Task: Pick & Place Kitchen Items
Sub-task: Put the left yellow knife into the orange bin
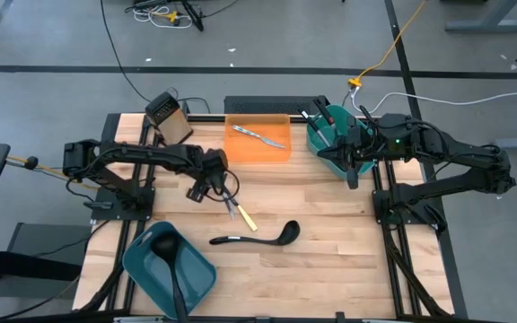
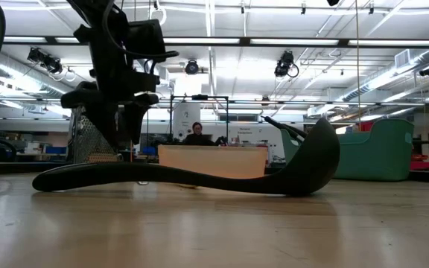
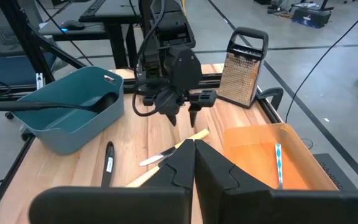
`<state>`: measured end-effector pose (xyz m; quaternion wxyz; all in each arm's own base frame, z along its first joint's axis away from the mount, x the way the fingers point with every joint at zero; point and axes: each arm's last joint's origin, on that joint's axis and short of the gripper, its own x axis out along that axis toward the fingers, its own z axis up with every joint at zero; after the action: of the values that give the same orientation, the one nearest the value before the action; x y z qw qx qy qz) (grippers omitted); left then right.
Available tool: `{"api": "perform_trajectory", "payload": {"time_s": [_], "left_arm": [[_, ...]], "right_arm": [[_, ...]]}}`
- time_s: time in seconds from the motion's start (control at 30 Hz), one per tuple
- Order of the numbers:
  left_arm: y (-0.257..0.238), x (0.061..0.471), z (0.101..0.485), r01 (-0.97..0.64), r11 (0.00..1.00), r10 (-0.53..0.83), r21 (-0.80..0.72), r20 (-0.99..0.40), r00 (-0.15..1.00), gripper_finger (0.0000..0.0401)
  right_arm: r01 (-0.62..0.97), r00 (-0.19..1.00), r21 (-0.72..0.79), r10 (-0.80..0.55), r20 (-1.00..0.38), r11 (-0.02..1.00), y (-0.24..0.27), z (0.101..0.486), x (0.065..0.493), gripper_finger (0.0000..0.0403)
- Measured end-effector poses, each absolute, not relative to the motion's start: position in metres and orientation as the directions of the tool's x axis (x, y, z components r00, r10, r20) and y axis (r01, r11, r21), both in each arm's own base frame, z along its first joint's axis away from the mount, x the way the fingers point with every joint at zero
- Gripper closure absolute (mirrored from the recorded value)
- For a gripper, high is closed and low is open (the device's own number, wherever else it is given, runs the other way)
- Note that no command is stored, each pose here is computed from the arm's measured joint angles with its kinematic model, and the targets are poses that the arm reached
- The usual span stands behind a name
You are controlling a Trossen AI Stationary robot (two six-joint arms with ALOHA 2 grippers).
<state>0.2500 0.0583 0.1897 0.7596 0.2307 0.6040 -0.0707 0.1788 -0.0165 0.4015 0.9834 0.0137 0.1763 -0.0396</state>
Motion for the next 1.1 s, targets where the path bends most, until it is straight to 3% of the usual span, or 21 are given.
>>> {"api": "perform_trajectory", "payload": {"time_s": [0.6, 0.87, 1.1], "left_arm": [[0.079, 0.243, 0.189, 0.432, 0.871, 0.132, 0.234, -0.958, 0.254, 0.0154], [0.083, 0.255, 0.165, 0.459, 0.873, 0.101, 0.165, -0.982, 0.16, 0.0154], [0.088, 0.269, 0.162, 0.502, 0.846, 0.116, 0.178, -0.982, 0.152, 0.0154]], "right_arm": [[0.083, 0.935, 0.014, -0.073, -0.348, 0.996, -0.016, 0.402, 0.179, 0.0389], [0.086, 0.935, 0.023, -0.073, -0.347, 0.996, -0.016, 0.402, 0.179, 0.0389], [0.086, 0.937, 0.023, -0.073, -0.342, 0.996, -0.017, 0.402, 0.179, 0.0389]]}}
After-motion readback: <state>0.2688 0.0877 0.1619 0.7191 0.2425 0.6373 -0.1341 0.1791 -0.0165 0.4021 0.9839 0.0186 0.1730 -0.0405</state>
